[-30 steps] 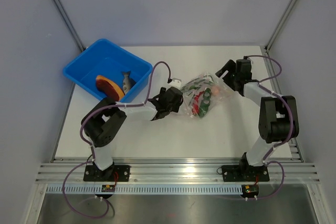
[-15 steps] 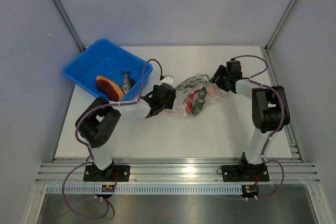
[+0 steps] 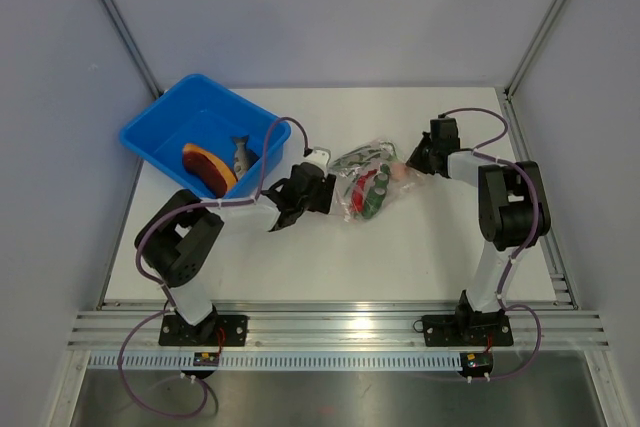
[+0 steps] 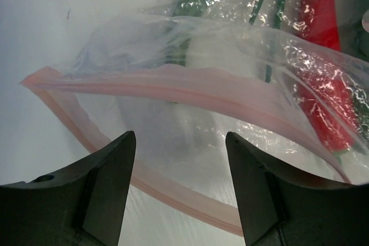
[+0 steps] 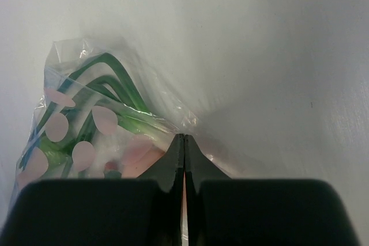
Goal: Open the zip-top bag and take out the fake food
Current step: Adjust the zipper food storage bag at the center of the board.
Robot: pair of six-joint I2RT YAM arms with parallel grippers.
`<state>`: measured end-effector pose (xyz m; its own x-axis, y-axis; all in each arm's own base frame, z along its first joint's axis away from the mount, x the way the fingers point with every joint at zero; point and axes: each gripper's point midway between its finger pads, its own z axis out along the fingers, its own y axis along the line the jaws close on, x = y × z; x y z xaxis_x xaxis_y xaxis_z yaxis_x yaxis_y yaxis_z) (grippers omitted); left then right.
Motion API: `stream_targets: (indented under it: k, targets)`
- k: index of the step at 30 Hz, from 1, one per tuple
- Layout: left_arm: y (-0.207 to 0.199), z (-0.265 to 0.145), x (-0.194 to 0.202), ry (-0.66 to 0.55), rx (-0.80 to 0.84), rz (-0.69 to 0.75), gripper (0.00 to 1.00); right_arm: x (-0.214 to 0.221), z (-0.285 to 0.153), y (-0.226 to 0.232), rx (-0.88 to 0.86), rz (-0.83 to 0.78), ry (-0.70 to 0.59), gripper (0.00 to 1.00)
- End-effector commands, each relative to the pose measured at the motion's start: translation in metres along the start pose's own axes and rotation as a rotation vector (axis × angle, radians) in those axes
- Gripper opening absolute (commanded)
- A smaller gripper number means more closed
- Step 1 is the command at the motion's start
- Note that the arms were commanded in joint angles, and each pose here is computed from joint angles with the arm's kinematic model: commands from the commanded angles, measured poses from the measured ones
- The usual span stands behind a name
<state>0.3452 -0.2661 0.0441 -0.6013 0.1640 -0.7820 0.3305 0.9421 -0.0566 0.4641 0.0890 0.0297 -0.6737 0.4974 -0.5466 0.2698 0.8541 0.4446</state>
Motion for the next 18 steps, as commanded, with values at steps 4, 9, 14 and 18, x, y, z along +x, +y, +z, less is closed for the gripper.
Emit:
stream_targets:
  k: [4,9,14,18]
  targets:
    - [-0.022,-0.007,-0.040,-0.148,0.111,0.008,0.68,-0.021,-0.029,0.027,-0.080,-0.011,-0.072,0.02]
    - [-0.029,-0.002,-0.041,-0.192,0.153,0.065,0.68,-0.025,-0.048,0.036,-0.108,-0.015,-0.104,0.00]
    - [-0.031,0.002,-0.046,-0.262,0.162,0.126,0.69,-0.026,-0.056,0.038,-0.117,-0.020,-0.118,0.00]
    - [-0.023,0.023,-0.037,-0.220,0.092,0.145,0.69,-0.025,-0.052,0.037,-0.112,-0.016,-0.111,0.01]
